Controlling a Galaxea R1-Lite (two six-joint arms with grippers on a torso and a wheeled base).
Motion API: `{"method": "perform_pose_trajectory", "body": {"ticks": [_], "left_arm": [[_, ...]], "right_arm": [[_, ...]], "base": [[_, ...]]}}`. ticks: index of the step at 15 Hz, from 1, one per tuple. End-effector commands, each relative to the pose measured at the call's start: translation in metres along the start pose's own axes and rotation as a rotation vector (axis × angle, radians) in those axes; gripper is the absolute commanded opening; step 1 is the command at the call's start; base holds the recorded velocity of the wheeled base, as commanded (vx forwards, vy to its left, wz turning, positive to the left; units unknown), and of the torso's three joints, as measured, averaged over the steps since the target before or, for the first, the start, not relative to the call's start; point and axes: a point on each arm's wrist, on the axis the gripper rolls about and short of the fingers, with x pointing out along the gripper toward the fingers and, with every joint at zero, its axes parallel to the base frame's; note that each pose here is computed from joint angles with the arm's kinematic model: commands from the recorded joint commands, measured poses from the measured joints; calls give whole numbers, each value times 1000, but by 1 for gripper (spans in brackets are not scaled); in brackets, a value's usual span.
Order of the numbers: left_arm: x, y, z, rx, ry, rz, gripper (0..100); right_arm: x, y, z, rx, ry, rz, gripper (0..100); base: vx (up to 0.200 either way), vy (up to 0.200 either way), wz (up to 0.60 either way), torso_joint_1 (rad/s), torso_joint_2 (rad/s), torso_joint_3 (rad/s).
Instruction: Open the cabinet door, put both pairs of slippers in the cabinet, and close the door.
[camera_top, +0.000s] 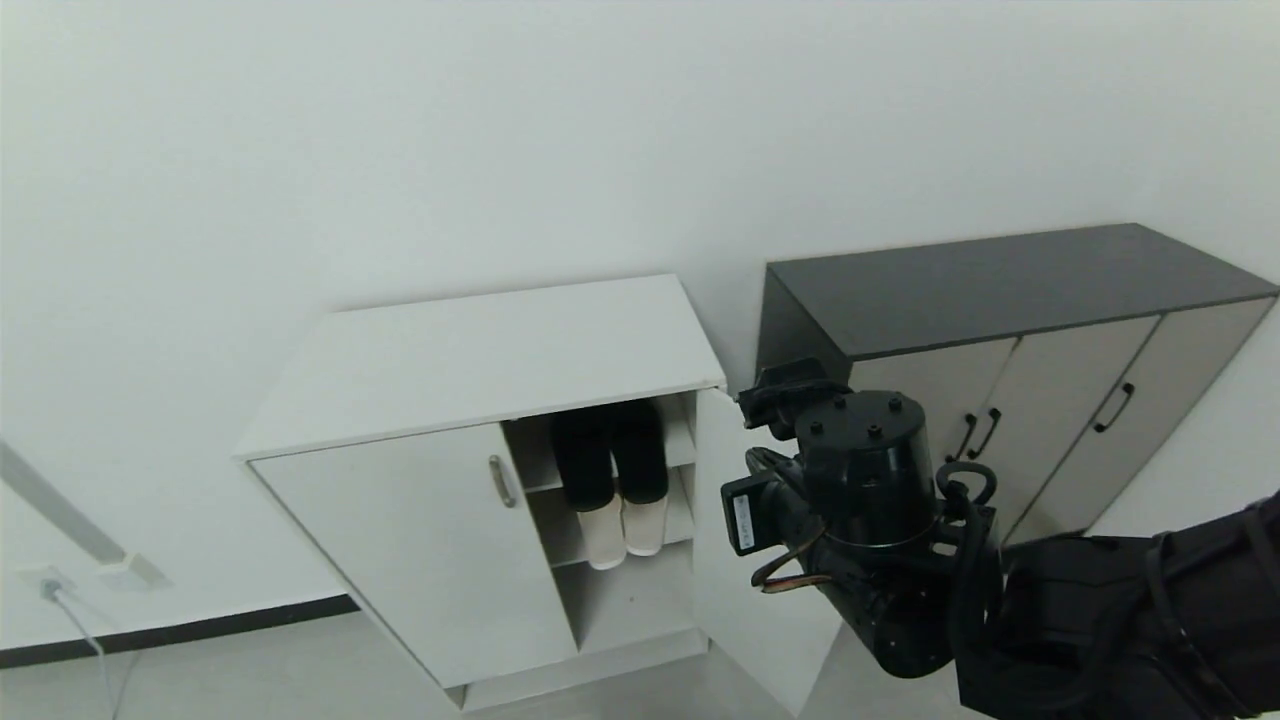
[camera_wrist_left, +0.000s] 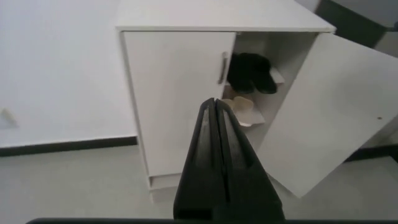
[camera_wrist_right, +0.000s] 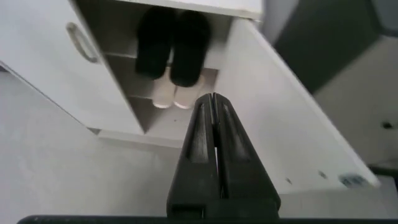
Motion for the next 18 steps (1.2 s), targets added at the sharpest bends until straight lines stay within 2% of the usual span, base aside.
{"method": "perform_pose_trajectory", "body": {"ticks": [1,6,12,15,16,18], "left_arm": [[0,0,0,0,1,0,0],[0,0,0,0,1,0,0],[0,0,0,0,1,0,0],[0,0,0,0,1,0,0],[0,0,0,0,1,0,0],[0,0,0,0,1,0,0]], "right_arm": [[3,-5,1,7,-6,-16,0],[6,-9,2,-6,-20,-28,0],[15,-18,2,1,-33,-57,0],[35,-34,6,34,-54,-57,0],[44,-49,7,45,-46,-38,0],[70,-68,8,65,-46,-96,0]], "base": [[0,0,0,0,0,0],[0,0,0,0,0,0],[-200,0,0,2,1,2],[0,0,0,0,0,0],[0,0,0,0,0,0],[0,0,0,0,0,0]]}}
